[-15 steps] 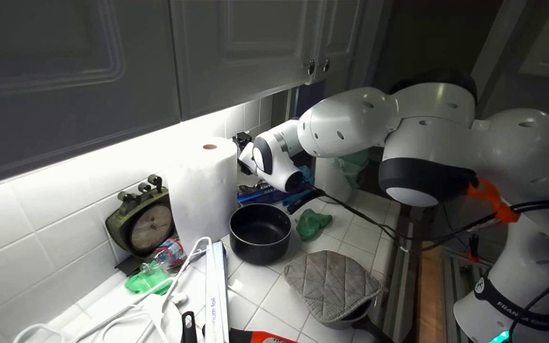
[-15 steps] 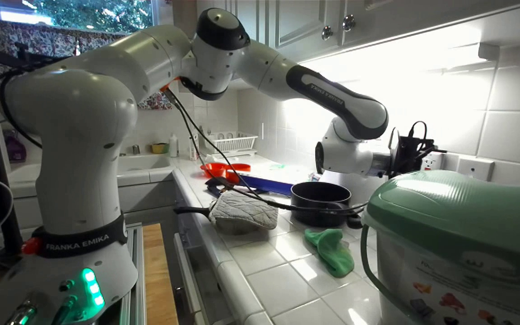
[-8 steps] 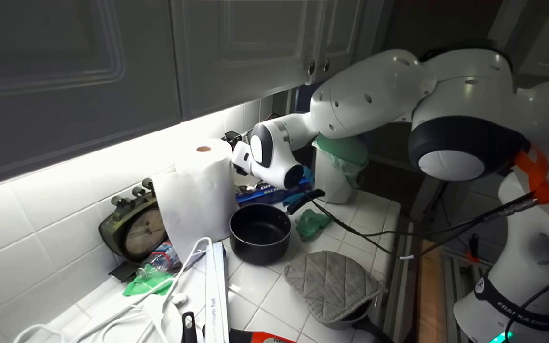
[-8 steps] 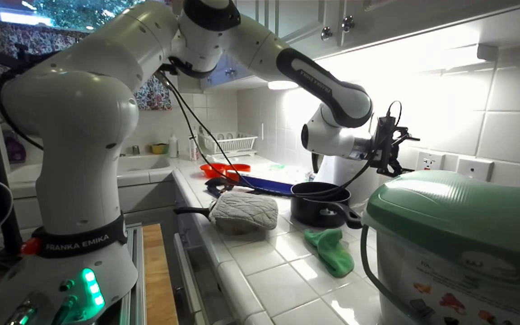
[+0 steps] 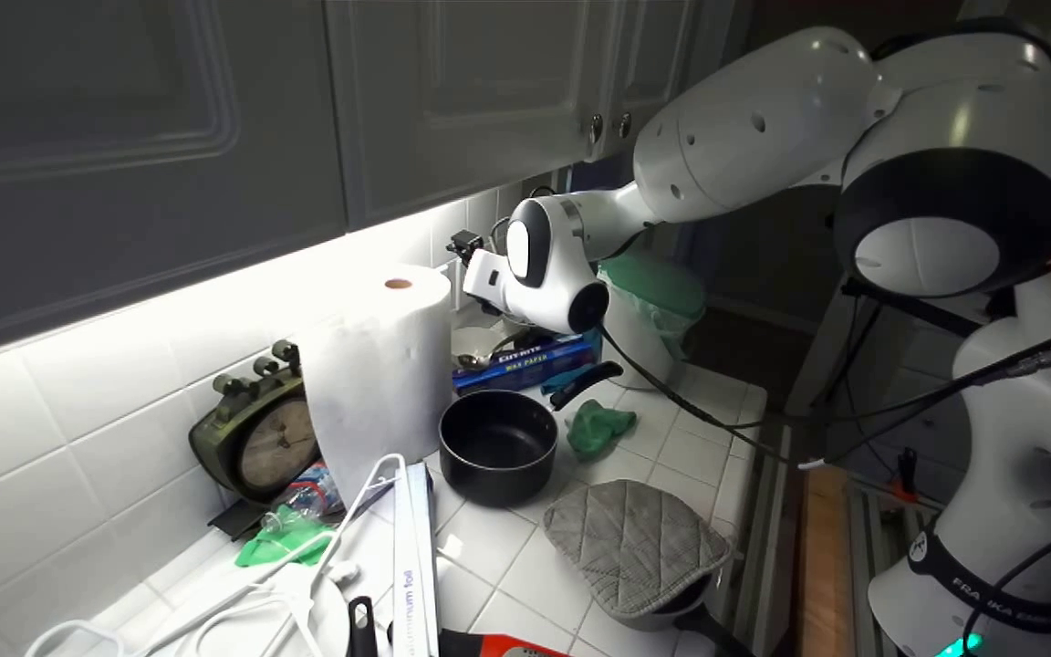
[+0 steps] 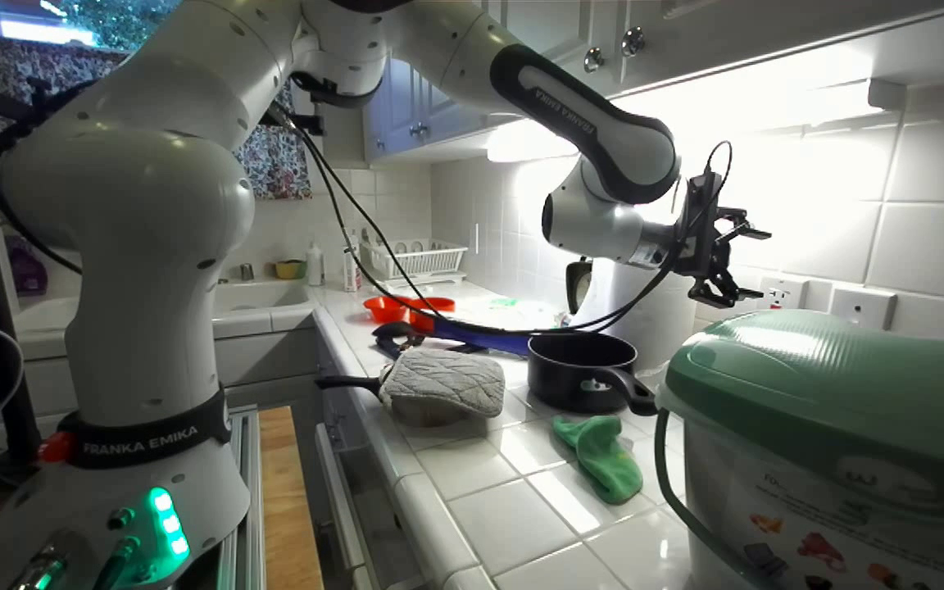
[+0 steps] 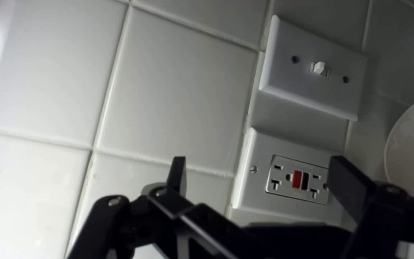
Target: Turn on the light switch under the top cabinets
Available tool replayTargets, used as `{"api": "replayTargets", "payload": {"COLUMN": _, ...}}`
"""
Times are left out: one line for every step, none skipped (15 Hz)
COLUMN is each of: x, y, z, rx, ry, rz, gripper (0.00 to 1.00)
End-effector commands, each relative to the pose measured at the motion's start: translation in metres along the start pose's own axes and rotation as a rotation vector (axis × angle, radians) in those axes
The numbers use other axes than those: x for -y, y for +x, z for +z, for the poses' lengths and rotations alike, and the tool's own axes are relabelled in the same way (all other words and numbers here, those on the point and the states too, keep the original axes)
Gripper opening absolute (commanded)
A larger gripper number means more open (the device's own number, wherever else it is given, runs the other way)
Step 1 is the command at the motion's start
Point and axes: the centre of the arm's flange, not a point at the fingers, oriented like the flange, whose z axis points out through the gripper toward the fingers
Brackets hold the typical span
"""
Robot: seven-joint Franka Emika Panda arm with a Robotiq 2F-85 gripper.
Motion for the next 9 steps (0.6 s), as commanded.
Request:
{"api": "replayTargets", "payload": {"x": 0.005, "y": -0.027, "z": -0.035, "rx": -0.054, "ry": 0.012, "rz": -0.030, "gripper": 1.00}}
{"api": "replayTargets", "payload": {"x": 0.005, "y": -0.025, "z": -0.042, "rx": -0.057, "ry": 0.018, "rz": -0.033, "gripper": 1.00}}
{"api": "replayTargets", "payload": {"x": 0.006, "y": -0.023, "z": -0.048, "rx": -0.059, "ry": 0.023, "rz": -0.037, "gripper": 1.00}}
{"api": "replayTargets", "payload": {"x": 0.006, "y": -0.023, "z": -0.055, "rx": -0.055, "ry": 0.030, "rz": -0.045, "gripper": 1.00}}
{"api": "replayTargets", "payload": {"x": 0.006, "y": -0.025, "z": -0.061, "rx": -0.051, "ry": 0.035, "rz": -0.052, "gripper": 1.00}}
{"api": "replayTargets", "payload": {"x": 0.007, "y": -0.027, "z": -0.069, "rx": -0.044, "ry": 0.042, "rz": -0.063, "gripper": 1.00}}
{"api": "replayTargets", "payload": {"x": 0.008, "y": -0.029, "z": -0.076, "rx": -0.032, "ry": 0.050, "rz": -0.075, "gripper": 1.00}}
{"api": "replayTargets", "payload": {"x": 0.010, "y": -0.033, "z": -0.082, "rx": -0.022, "ry": 0.056, "rz": -0.084, "gripper": 1.00}}
{"api": "replayTargets", "payload": {"x": 0.011, "y": -0.038, "z": -0.089, "rx": -0.011, "ry": 0.066, "rz": -0.091, "gripper": 1.00}}
